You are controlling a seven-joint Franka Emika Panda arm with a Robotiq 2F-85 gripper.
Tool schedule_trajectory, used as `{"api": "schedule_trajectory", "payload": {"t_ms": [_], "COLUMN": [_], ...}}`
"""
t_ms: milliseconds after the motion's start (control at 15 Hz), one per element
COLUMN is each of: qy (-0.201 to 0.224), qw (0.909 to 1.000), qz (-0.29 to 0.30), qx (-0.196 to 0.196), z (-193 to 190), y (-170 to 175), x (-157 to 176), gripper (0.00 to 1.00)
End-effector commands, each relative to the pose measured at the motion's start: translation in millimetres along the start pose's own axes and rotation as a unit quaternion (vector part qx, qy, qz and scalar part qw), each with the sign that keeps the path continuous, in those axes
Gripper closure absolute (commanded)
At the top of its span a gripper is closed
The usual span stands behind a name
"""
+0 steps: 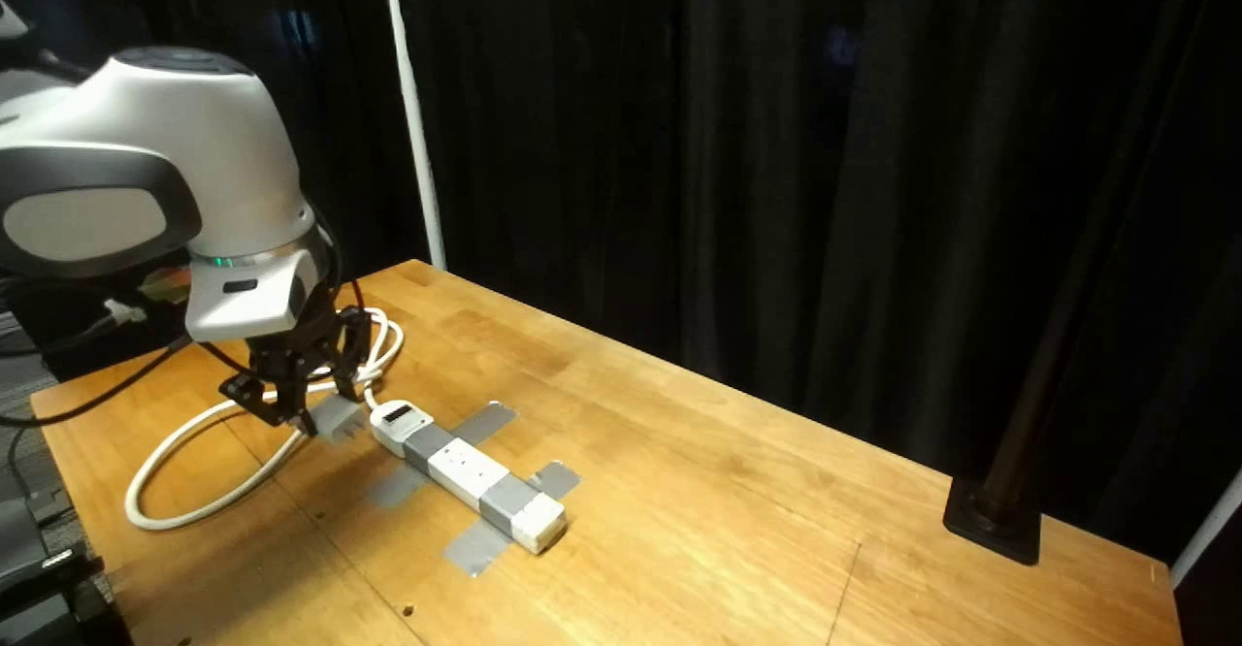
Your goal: Plug the charger head into the extension cable
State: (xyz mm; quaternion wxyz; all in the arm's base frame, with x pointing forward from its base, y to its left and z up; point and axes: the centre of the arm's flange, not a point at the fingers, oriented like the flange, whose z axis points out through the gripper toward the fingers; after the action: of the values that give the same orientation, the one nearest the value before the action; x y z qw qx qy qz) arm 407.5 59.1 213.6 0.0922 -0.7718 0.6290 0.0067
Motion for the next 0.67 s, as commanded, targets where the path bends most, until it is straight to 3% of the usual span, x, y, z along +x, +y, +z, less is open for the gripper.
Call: {"api": "schedule_trajectory", "payload": {"t_ms": [0,267,600], "qy": [-0.071,-0.167,-0.301], "qw": [0.9954,0.9780,0.9374], "qz": [-0.003,0.024,0.037], "qx": [0.064,0.123,0.172], "z": [-64.6,-92.2,-57.1], "y": [3.6,-5.7,17.9], "x": [37.8,85.5,148.5], "gripper": [0.77,0.77,0.77]}}
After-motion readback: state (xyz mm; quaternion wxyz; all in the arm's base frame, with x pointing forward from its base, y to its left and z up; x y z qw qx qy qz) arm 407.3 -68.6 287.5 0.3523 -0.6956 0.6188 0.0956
